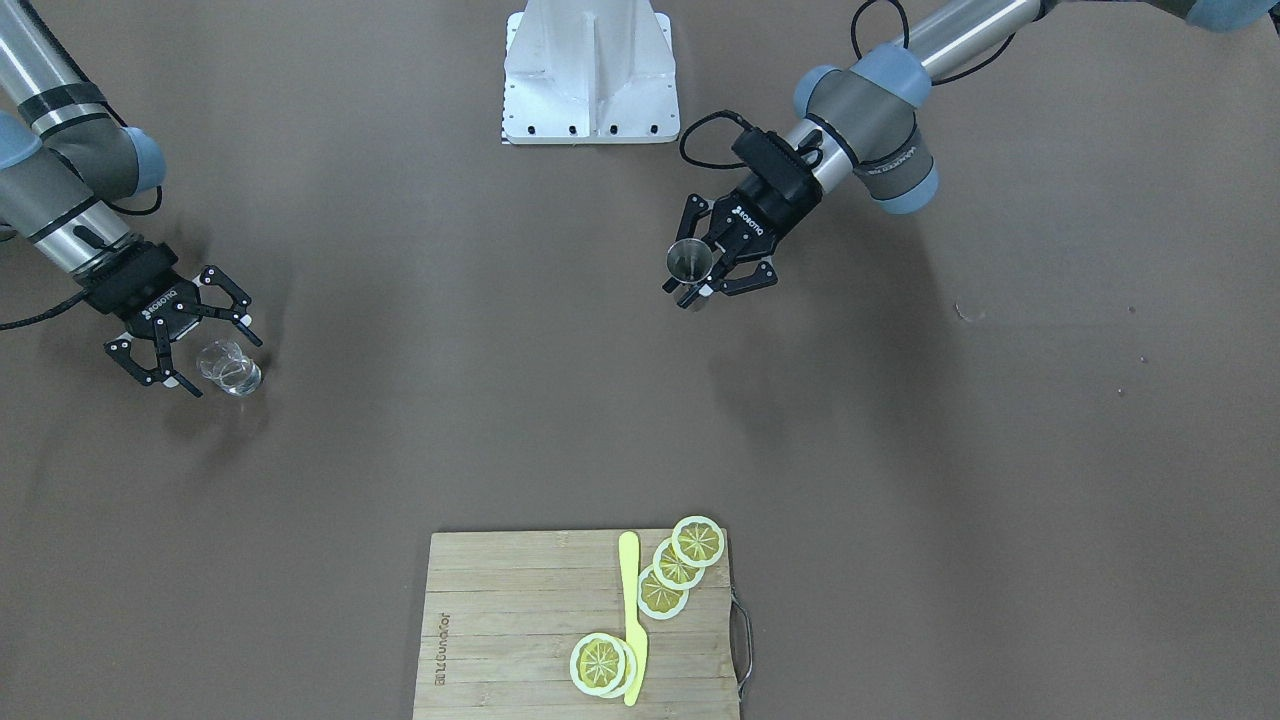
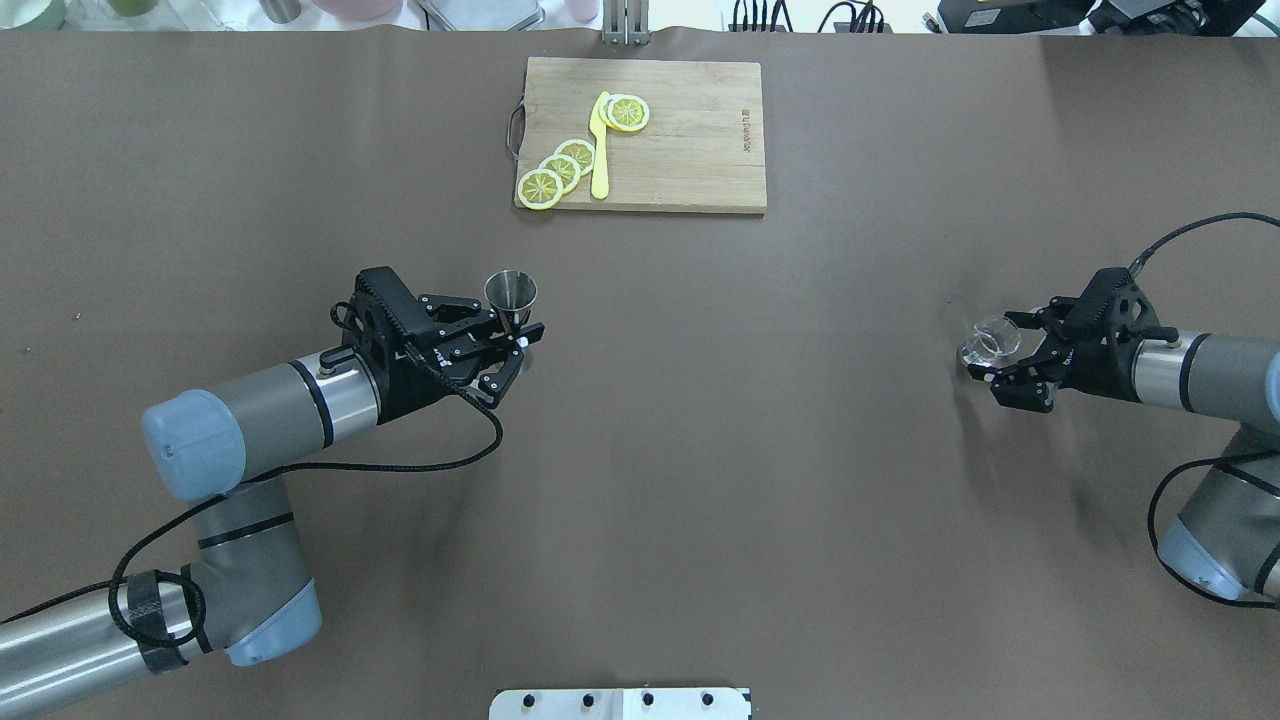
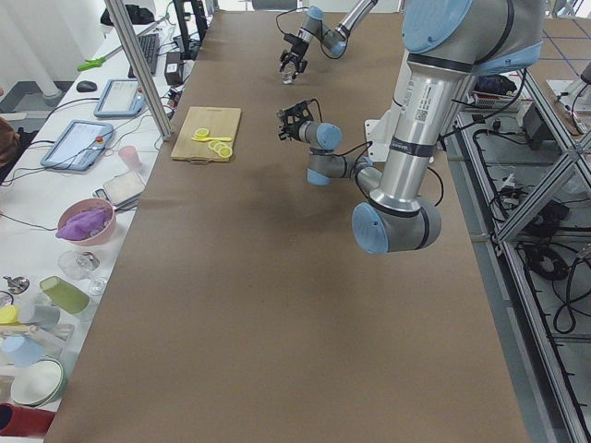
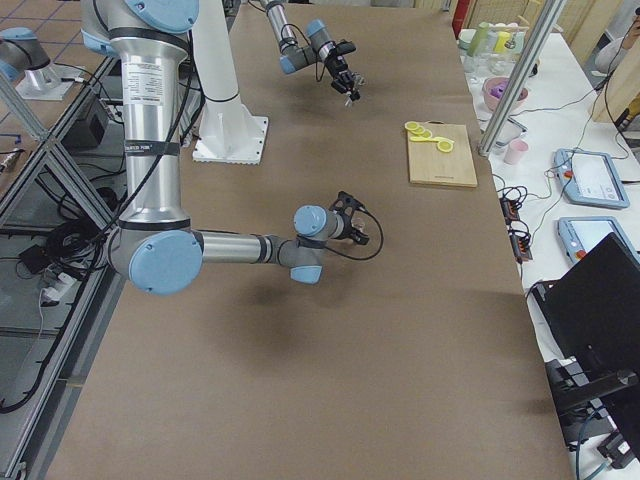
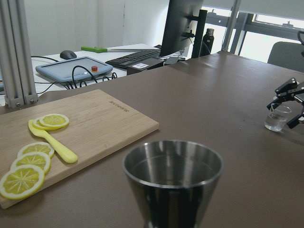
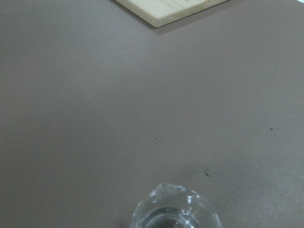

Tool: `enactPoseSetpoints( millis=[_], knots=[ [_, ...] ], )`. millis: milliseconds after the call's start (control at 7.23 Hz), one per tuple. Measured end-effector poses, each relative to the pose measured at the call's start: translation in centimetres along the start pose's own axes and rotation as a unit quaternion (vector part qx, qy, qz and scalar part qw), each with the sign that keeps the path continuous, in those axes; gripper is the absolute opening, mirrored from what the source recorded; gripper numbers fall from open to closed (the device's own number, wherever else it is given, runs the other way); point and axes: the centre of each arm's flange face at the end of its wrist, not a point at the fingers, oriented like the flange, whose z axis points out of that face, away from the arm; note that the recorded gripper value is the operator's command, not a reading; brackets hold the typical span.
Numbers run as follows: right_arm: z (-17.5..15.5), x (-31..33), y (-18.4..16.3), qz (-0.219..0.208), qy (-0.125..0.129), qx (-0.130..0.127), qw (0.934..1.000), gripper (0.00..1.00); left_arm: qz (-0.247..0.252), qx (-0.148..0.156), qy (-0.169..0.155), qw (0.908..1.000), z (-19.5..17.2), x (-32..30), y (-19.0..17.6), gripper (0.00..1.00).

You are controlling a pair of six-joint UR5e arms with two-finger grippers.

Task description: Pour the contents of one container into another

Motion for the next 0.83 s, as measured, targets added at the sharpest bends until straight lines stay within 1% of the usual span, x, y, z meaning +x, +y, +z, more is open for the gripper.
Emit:
enactPoseSetpoints(
  millis=[277, 553, 830],
  knots=[
    [0.1, -0.1, -0.1, 0.000, 0.001, 0.001, 1.0000, 0.90, 0.018, -0.028, 0.019, 0.9993, 1.4, 1.1, -1.8, 0.00],
    [0.2, -0.2, -0.1, -0.001, 0.001, 0.001, 1.0000, 0.90, 0.014, -0.035, 0.032, 0.9988, 2.5, 2.1, -3.0, 0.00],
    [0.4, -0.2, -0.1, -0.001, 0.003, 0.001, 1.0000, 0.90, 0.014, -0.040, 0.057, 0.9975, 2.7, 3.1, -3.5, 0.00]
  ],
)
